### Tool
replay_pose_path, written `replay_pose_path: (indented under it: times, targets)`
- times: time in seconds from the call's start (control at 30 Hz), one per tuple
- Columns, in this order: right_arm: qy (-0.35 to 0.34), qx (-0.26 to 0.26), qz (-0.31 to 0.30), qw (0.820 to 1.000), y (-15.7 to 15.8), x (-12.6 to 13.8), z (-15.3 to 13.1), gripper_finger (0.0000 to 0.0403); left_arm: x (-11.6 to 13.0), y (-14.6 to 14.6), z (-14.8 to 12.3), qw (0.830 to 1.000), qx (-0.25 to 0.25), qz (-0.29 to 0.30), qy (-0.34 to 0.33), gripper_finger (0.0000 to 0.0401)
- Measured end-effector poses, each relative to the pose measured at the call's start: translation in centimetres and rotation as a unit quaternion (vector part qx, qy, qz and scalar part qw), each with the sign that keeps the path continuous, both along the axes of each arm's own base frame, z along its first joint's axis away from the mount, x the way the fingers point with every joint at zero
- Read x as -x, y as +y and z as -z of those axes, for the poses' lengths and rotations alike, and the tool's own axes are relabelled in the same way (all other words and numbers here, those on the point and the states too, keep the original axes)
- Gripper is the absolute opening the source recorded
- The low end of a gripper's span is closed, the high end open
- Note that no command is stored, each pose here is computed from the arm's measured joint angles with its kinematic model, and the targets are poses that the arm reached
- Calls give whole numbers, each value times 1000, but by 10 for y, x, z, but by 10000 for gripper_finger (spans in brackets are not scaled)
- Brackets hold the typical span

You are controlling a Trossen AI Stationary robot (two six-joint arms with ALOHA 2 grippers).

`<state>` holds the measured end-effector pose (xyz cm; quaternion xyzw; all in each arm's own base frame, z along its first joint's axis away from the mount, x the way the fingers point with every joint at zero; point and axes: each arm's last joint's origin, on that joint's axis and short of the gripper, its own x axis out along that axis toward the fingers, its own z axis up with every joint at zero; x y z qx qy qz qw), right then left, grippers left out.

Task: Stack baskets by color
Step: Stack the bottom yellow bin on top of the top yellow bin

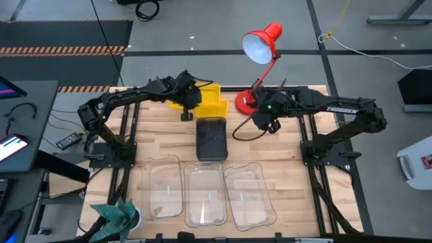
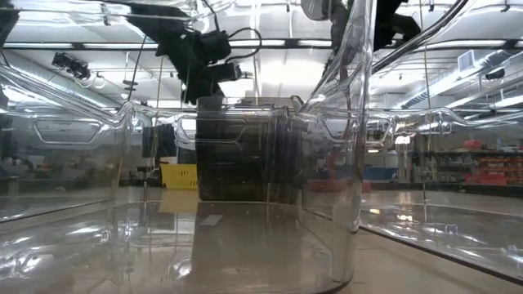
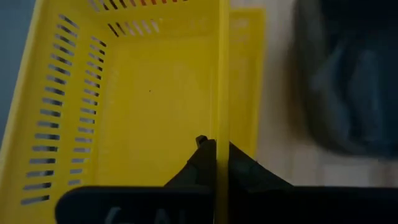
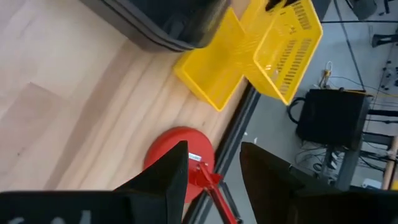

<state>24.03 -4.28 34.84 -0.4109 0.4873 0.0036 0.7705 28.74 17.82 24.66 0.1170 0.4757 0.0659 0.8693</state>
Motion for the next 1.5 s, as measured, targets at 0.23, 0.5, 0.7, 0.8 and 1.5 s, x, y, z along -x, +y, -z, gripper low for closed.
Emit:
replay_pose_path:
  times: [0.23,0.5,0.7,0.8,1.5]
  targets:
    - [0,21,-1,1000,10,5,15,150,-8,1,-7,997,30,20,-75,6]
    - [-3,21,-2,1000,17,6,19,150,-15,3,4,996,43,18,-72,7]
    - [-11,13,2,1000,20,7,18,150,4,11,-8,997,42,-21,-61,7]
    - [-11,14,-3,1000,23,7,17,150,18,13,-12,996,57,-45,-43,7]
    - [-13,9,2,1000,29,8,18,150,87,10,29,986,-49,-144,71,7]
